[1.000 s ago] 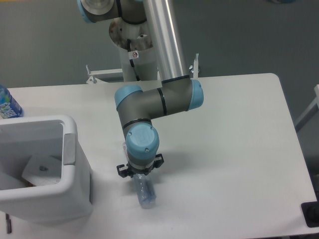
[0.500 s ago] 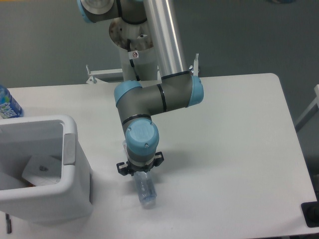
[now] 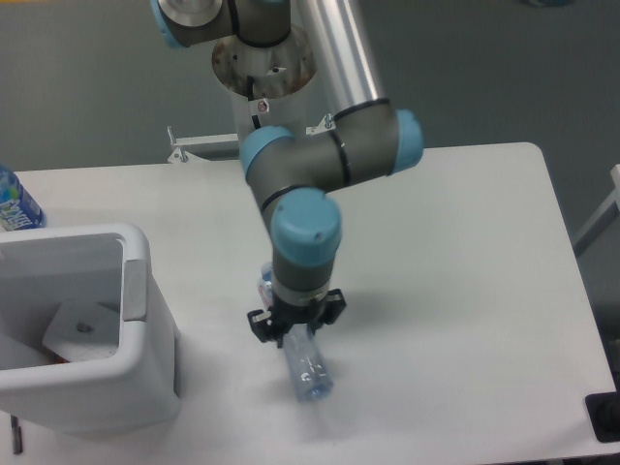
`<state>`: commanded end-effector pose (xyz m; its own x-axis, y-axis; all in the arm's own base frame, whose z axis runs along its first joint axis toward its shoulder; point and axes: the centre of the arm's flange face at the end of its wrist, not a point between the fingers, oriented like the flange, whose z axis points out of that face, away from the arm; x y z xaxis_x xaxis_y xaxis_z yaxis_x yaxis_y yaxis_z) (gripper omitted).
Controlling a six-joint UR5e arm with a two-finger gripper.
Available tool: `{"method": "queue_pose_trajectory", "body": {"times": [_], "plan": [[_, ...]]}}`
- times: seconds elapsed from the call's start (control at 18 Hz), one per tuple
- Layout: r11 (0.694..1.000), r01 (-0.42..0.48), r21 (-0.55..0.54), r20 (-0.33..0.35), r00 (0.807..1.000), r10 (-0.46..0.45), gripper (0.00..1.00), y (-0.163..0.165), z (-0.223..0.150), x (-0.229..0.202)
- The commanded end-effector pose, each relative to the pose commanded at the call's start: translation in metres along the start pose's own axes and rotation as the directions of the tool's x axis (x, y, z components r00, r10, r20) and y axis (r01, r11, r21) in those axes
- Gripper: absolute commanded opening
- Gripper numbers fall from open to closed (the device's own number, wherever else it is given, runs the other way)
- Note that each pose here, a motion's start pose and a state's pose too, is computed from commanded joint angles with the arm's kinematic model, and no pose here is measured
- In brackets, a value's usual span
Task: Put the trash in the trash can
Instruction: 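Lift the bottle and carry it over the trash bin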
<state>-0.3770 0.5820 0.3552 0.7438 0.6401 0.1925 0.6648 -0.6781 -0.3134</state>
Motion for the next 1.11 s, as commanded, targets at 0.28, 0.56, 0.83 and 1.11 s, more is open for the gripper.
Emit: {"method": "queue_pose_trajectory", "body": {"times": [0.28,0.56,0.83,1.11], "plan": [[0.971,0.020,0.238,-0.068,0.998,-0.004,0.54,-0.041,-0.067,-0.003],[0.904,-0.014,0.428,-0.150,0.985,0.086,0.54,-0.053,-0.139,0.019],[0.860,-0.054,0.508,-0.182,0.969,0.168,0.54,-0.042,-0.203,0.070],[0.839,-0.101,0.534,-0.198,0.950,0.240,0.54,-0.019,-0.230,0.120]]}}
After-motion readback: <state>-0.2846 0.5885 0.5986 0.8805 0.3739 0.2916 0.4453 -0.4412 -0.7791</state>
